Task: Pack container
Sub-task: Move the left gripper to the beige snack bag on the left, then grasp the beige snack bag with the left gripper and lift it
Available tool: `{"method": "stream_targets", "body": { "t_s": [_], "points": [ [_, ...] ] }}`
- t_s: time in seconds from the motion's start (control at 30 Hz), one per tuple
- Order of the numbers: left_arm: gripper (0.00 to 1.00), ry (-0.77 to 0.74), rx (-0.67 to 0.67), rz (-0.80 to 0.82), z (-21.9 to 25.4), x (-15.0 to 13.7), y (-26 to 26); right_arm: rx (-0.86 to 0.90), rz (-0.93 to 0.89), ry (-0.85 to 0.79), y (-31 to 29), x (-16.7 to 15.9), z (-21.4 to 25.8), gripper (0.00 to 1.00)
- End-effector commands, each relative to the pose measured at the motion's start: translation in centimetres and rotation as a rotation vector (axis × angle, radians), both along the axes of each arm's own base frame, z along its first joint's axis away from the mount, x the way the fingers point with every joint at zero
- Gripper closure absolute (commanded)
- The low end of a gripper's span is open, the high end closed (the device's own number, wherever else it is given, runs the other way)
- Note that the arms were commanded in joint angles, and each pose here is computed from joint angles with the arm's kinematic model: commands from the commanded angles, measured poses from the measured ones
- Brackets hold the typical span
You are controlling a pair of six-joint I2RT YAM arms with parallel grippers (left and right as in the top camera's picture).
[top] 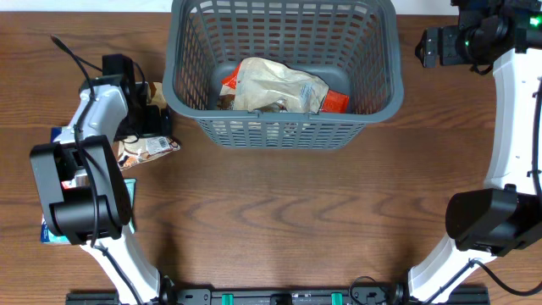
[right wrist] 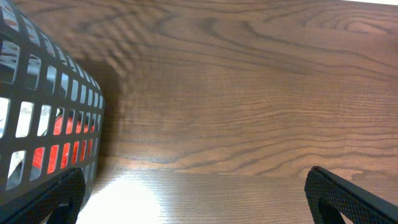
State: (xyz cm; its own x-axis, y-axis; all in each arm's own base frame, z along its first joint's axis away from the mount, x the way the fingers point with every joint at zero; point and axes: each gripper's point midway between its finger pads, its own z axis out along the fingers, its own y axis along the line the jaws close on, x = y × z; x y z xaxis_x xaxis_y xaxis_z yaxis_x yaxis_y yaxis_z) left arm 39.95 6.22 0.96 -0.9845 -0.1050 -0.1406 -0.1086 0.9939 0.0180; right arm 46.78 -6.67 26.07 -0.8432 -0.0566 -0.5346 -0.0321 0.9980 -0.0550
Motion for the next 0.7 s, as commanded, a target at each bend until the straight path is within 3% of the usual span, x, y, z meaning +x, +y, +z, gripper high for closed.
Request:
{"method": "stream_targets", "body": {
  "t_s": [0.0,0.27,0.3,0.43,0.67],
  "points": [
    [0.01,0.007,0.008,-0.051,-0.9,-0.4,0.0,0.007,-0.026,0.009,-0.7,0.0,-0.4,0.01],
    [0.00,0.007,0.010,-0.051,-2.6,-0.3,0.4,0.011,-0.026,0.032,-0.6,-0.5,-0.7,0.01],
    [0.04,0.016,0.008,-0.049,-2.9,-0.5,0.4,0.011,-0.026,0.032,-0.6,-0.5,-0.7,0.01],
    [0.33,0.042,0.003,-0.049,-3.7,-0.9,0.4,0.010,-0.026,0.032,-0.6,-0.5,-0.7,0.01],
    [0.73,0.052,0.001,-0.049,-3.5,-1.2,0.3,0.005,-0.018,0.031,-0.6,-0.5,-0.6,0.01]
  ]
}}
